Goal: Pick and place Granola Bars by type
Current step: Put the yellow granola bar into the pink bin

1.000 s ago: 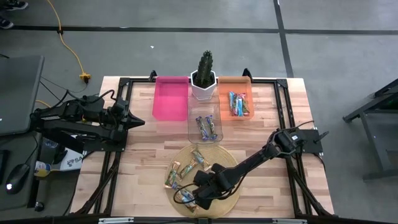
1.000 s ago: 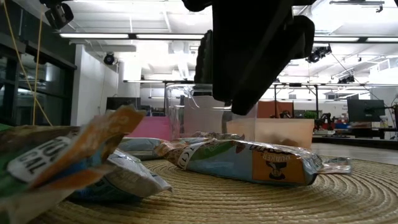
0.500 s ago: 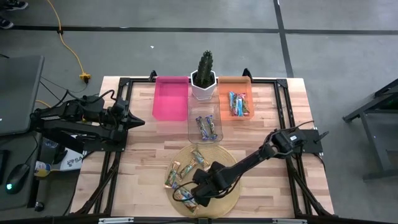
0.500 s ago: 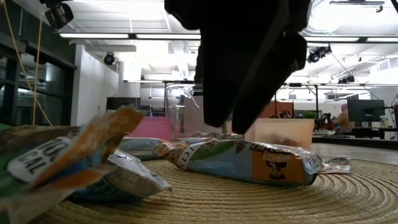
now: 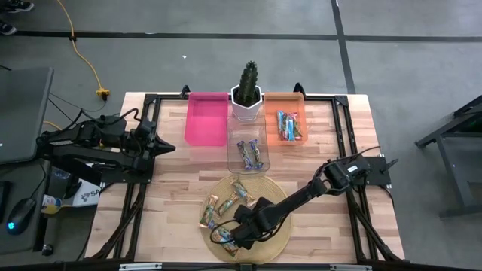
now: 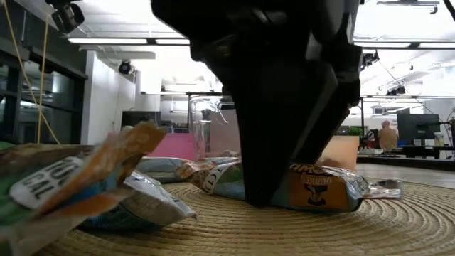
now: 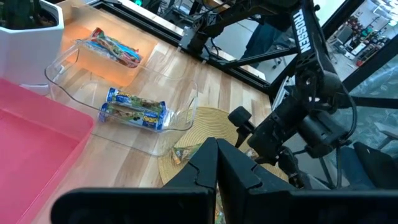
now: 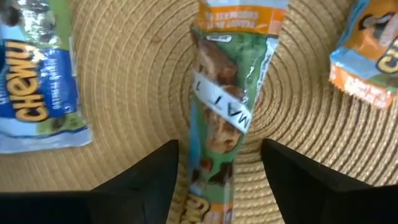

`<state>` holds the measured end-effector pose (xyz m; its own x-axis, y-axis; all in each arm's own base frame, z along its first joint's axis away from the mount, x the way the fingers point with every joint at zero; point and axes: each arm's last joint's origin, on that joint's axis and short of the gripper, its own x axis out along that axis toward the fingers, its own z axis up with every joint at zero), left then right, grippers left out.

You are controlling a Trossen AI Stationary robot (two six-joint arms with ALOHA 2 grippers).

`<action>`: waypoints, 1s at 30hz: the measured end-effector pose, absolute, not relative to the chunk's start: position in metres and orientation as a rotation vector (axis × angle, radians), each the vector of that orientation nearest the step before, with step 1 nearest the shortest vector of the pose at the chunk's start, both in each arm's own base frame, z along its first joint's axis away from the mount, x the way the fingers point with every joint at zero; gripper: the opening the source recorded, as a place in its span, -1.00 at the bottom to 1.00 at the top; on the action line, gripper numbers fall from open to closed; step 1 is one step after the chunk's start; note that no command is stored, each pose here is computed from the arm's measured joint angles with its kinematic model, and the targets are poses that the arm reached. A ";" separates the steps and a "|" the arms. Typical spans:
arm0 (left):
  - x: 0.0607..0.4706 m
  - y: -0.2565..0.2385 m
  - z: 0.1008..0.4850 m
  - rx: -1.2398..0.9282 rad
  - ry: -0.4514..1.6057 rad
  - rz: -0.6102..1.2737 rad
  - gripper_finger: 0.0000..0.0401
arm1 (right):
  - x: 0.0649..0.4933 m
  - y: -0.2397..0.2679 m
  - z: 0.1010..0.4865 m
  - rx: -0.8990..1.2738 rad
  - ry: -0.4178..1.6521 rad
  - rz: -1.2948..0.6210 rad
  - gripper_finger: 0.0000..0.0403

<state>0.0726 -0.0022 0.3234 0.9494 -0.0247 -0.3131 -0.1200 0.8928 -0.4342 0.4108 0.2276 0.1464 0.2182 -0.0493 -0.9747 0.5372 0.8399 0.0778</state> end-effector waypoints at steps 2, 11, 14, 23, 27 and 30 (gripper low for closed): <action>0.073 -0.002 0.323 -0.467 0.320 0.050 -1.00 | 0.411 0.228 0.143 0.457 1.312 -0.421 0.06; 0.073 -0.002 0.323 -0.467 0.319 0.050 -1.00 | 0.410 0.229 0.140 0.460 1.325 -0.437 -0.31; 0.073 -0.002 0.323 -0.467 0.319 0.050 -1.00 | 0.410 0.229 0.140 0.471 1.324 -0.445 -0.43; 0.073 -0.002 0.323 -0.467 0.319 0.050 -1.00 | 0.412 0.225 0.160 0.520 1.270 -0.419 -0.64; 0.073 -0.002 0.323 -0.467 0.319 0.051 -1.00 | 0.416 0.222 0.167 0.534 1.234 -0.395 -0.69; 0.073 -0.002 0.324 -0.468 0.317 0.050 -1.00 | 0.419 0.217 0.178 0.553 1.195 -0.383 -0.70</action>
<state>0.0726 -0.0022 0.3235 0.9497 -0.0247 -0.3121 -0.1199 0.8923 -0.4353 0.4189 0.2171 0.1777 0.3287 0.0084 -0.9444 0.5552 0.8072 0.2004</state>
